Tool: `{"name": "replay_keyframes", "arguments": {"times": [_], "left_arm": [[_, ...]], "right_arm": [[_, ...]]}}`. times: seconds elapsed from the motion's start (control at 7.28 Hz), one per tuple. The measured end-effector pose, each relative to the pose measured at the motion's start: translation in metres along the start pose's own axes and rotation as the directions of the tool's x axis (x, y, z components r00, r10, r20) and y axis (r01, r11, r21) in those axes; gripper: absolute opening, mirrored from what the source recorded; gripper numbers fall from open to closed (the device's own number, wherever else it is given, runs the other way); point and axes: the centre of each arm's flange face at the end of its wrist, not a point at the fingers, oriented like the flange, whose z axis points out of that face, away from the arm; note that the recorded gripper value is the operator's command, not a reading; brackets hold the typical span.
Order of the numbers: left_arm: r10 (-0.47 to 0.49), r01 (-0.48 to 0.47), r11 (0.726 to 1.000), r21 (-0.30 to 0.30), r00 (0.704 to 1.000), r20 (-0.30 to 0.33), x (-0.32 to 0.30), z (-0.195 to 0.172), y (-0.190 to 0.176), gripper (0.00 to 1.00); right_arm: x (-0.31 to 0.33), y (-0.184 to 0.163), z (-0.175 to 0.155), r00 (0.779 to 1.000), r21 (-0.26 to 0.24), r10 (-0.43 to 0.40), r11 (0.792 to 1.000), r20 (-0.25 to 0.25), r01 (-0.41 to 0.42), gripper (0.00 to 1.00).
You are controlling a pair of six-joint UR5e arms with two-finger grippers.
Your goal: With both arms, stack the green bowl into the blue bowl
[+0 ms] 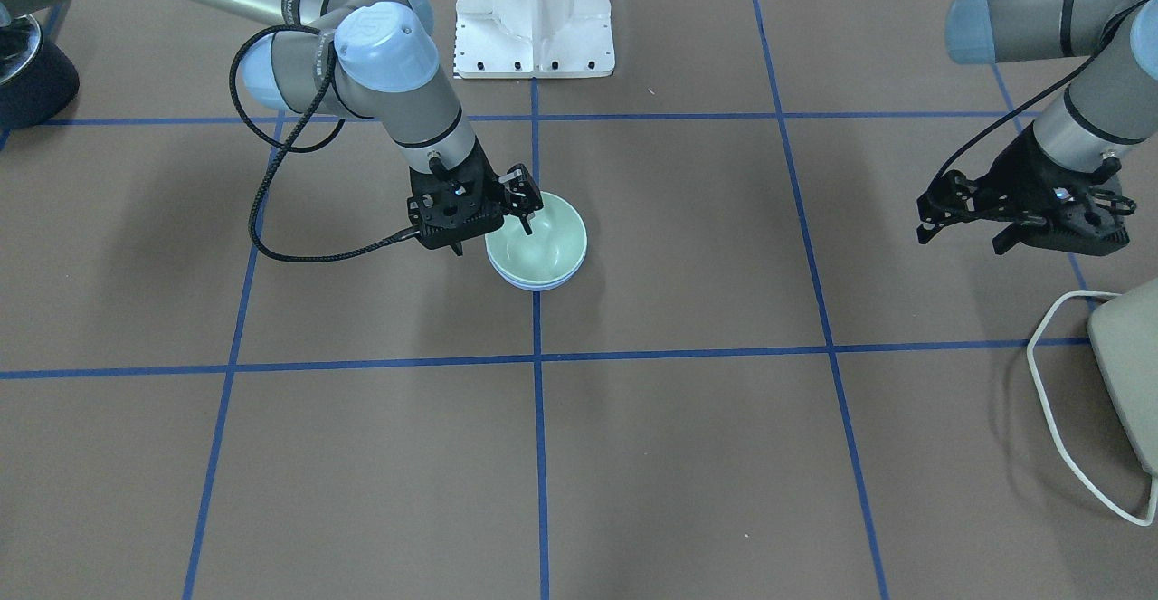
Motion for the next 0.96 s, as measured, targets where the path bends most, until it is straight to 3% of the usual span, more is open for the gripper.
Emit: {"name": "replay_keyframes", "arguments": {"times": [0.69, 0.96], "left_arm": [[0.002, -0.002, 1.000, 0.007, 1.000, 0.001, -0.001, -0.003, 0.000, 0.96], [0.016, -0.016, 1.000, 0.025, 1.000, 0.009, -0.016, -0.015, -0.005, 0.98]], "right_arm": [[0.045, -0.017, -0.048, 0.985, 0.187, -0.078, 0.981, 0.155, 0.048, 1.00], [0.123, -0.038, -0.069, 0.993, 0.173, -0.017, 0.985, 0.119, -0.004, 1.00]]}}
